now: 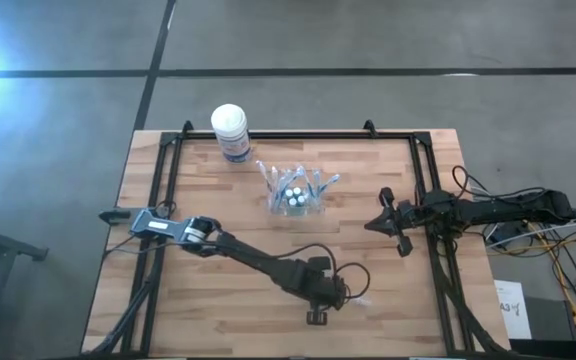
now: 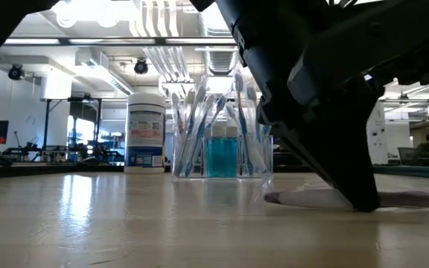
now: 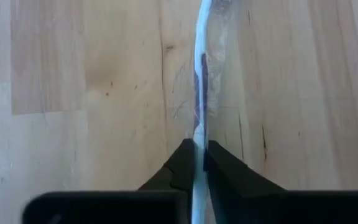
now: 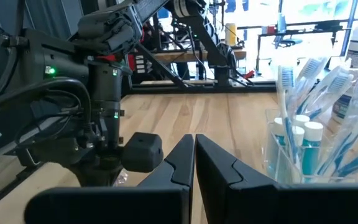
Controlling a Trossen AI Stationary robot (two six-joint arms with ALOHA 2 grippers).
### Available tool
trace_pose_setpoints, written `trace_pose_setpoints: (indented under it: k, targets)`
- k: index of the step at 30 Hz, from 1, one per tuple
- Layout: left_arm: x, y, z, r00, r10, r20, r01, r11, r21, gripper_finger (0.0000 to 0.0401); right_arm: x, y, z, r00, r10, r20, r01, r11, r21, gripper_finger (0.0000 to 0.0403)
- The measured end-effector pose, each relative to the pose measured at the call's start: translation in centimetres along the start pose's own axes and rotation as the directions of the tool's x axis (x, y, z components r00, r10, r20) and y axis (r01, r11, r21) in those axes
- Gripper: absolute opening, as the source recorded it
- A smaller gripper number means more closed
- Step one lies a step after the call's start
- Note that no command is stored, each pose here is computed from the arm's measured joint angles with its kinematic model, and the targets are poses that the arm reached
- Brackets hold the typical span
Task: Pick & Place toothbrushing station
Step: Put the purple toothbrush into the transparent organizer
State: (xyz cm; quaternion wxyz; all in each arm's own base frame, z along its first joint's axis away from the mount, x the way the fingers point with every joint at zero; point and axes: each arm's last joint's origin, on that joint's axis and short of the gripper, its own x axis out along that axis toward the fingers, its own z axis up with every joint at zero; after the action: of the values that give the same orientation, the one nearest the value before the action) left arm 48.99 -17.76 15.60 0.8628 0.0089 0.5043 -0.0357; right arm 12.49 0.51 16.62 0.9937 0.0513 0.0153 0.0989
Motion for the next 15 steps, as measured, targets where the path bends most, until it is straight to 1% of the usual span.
trace_pose_setpoints:
  k: [1,5,8,12,15]
  targets:
    - [-0.2,0.0,0.1,1.000,0.000,0.002,0.000,1.000,0.002,0.0023,0.0,0.0,0.0,1.000,0.000,0.000,0.000,1.000,0.000,0.0013]
    - [-1.0,0.1,0.2,1.000,0.012,0.002,-0.012,1.000,0.004,0.0029,0.0,0.0,0.0,1.000,0.000,0.000,0.000,1.000,0.002,0.0013]
    - [-2.9,0.3,0.5,0.996,0.087,0.027,-0.087,0.996,0.007,0.0021,0.0,0.0,0.0,1.000,0.000,0.001,0.000,1.000,0.008,0.0013]
    - [-7.8,0.2,1.4,0.971,0.208,0.120,-0.211,0.977,0.017,0.0020,0.0,0.0,0.1,1.000,0.001,0.006,-0.001,1.000,0.008,0.0013]
    - [-11.1,0.0,0.9,0.947,0.266,0.178,-0.272,0.962,0.006,0.0020,0.0,0.1,0.1,1.000,0.019,0.009,-0.019,1.000,0.015,0.0013]
